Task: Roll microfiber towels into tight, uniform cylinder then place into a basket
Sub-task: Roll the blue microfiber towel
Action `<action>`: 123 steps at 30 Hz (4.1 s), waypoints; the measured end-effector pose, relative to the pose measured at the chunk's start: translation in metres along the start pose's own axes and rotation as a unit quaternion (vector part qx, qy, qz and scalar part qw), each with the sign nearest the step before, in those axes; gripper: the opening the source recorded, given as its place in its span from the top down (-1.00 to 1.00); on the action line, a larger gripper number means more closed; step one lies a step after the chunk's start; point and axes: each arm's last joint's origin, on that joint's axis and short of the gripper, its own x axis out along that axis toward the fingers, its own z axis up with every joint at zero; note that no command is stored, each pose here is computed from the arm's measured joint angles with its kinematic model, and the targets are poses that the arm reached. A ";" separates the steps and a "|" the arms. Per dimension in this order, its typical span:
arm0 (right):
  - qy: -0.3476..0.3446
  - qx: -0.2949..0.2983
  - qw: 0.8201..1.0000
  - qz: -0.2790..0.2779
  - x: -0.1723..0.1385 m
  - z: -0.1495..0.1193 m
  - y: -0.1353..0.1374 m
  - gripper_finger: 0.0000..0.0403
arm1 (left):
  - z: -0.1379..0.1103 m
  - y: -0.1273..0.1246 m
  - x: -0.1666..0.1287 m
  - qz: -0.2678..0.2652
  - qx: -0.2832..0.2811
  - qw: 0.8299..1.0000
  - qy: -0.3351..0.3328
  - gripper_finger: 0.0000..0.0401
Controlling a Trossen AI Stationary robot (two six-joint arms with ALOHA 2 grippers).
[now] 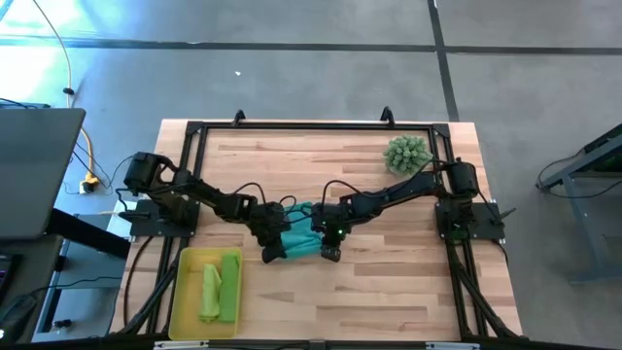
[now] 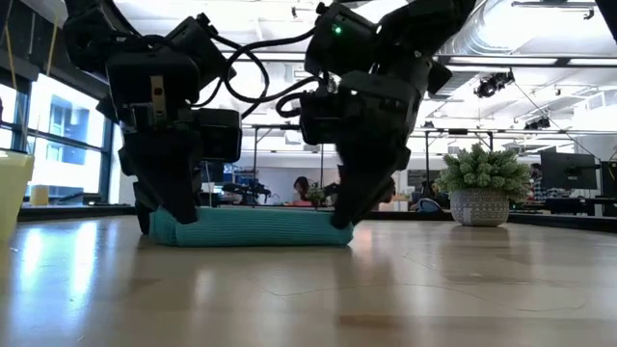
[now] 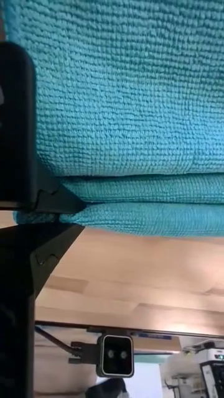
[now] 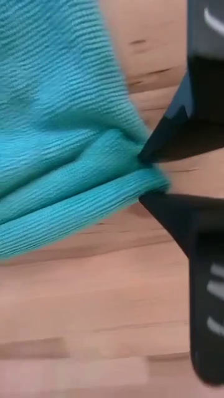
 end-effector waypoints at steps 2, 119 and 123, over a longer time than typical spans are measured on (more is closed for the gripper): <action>0.021 -0.007 1.000 -0.005 -0.007 0.001 -0.001 0.49 | 0.000 0.000 0.000 0.004 0.000 1.000 -0.003 0.96; -0.019 -0.445 0.873 -0.199 0.012 -0.033 0.112 0.65 | -0.017 -0.015 0.004 0.064 -0.093 0.993 -0.018 0.96; -0.013 -0.437 0.881 -0.182 0.025 -0.032 0.104 0.39 | -0.017 -0.015 0.004 0.063 -0.093 0.994 -0.017 0.96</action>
